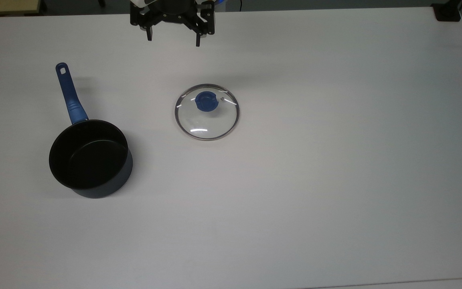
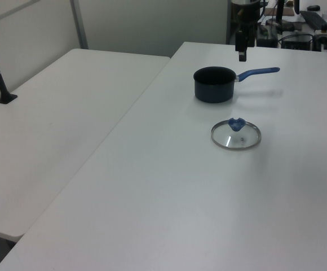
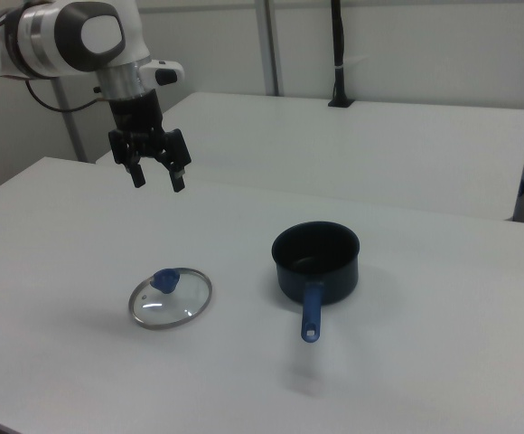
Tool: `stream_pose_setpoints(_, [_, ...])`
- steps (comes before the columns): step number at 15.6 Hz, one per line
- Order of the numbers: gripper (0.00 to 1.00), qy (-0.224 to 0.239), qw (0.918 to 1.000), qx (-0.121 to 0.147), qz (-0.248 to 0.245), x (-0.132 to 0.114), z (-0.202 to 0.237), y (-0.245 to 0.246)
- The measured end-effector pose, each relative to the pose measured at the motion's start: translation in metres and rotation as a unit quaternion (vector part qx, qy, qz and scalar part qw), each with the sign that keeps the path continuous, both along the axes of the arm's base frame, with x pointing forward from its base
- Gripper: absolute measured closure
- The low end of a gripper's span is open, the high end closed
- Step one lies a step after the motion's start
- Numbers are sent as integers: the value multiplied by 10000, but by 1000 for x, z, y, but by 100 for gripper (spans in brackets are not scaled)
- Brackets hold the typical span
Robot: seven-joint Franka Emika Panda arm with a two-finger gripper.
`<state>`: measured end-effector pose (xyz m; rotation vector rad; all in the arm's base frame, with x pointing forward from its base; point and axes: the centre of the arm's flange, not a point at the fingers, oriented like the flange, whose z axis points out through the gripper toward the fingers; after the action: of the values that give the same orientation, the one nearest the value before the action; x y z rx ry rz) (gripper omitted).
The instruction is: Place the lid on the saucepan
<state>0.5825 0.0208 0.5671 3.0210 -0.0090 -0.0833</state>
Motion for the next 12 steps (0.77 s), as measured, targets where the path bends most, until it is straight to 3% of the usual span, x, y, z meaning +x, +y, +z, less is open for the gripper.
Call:
stream_pose_setpoints(6, [0, 236, 9986, 24, 472, -3, -18, 5])
stream_pose_setpoints(12, [0, 382, 9961, 35, 793, -6, -67, 28])
